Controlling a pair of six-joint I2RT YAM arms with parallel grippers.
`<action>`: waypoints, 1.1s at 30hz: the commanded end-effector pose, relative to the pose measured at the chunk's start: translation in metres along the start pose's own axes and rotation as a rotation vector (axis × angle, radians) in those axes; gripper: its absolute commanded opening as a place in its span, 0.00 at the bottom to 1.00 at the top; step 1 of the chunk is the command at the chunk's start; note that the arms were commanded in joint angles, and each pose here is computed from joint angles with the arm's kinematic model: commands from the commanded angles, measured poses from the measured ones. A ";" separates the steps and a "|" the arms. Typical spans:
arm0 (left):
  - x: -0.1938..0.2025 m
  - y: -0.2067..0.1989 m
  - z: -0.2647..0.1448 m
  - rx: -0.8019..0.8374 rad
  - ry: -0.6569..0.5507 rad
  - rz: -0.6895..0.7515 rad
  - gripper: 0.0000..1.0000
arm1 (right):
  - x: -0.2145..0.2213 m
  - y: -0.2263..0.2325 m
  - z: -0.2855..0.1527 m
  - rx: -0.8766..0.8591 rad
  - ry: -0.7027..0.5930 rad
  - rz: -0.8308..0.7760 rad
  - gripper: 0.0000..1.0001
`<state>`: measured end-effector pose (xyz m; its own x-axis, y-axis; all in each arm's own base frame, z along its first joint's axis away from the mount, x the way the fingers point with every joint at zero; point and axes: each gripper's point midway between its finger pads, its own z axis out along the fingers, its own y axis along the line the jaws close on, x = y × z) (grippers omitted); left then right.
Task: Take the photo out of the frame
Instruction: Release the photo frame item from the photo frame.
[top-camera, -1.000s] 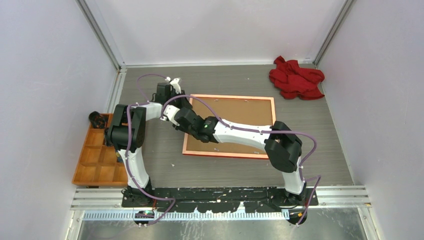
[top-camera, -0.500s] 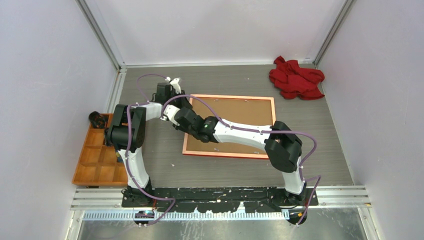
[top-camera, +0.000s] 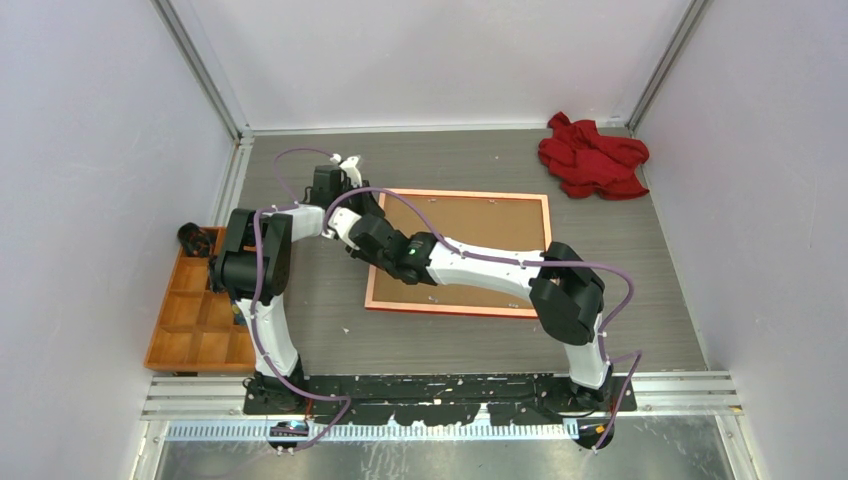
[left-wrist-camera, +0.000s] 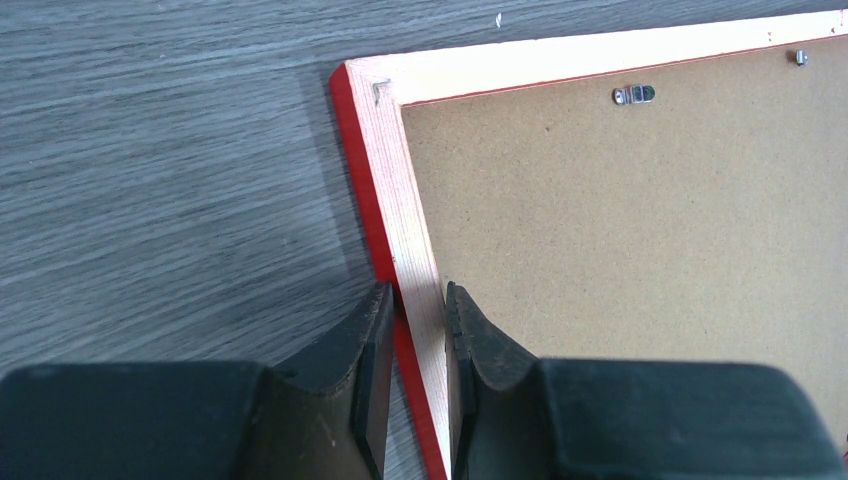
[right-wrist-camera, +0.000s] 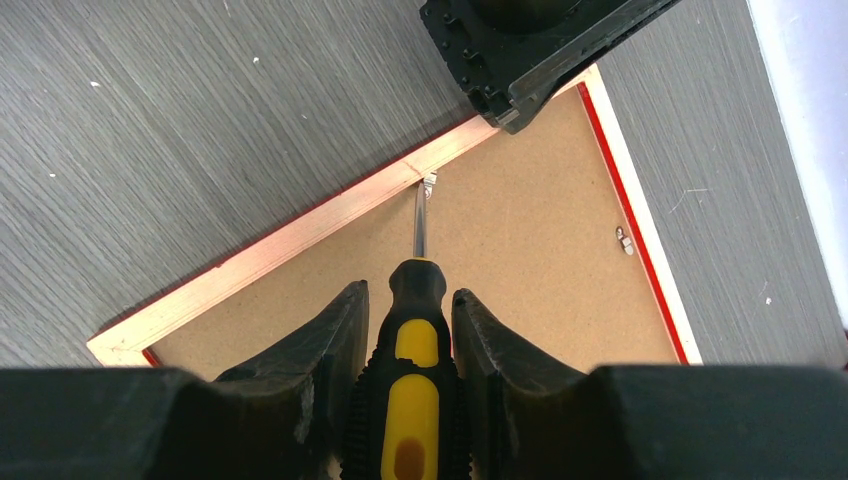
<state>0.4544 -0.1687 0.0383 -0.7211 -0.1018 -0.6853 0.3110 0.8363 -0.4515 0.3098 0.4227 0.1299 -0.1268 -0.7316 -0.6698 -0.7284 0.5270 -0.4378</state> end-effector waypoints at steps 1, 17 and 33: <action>0.031 0.000 -0.006 0.002 0.115 -0.011 0.01 | 0.054 -0.002 0.012 -0.031 0.167 0.012 0.01; 0.031 0.000 -0.006 0.003 0.115 -0.011 0.00 | 0.056 -0.015 0.014 -0.005 0.182 0.118 0.01; 0.031 -0.001 -0.006 0.003 0.115 -0.011 0.00 | 0.051 -0.025 0.012 0.062 0.169 0.204 0.01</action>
<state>0.4544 -0.1687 0.0383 -0.7210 -0.1015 -0.6855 0.3113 0.8364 -0.4512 0.3204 0.4158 0.1354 -0.2770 -0.6143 -0.7389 -0.6870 0.6642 -0.2946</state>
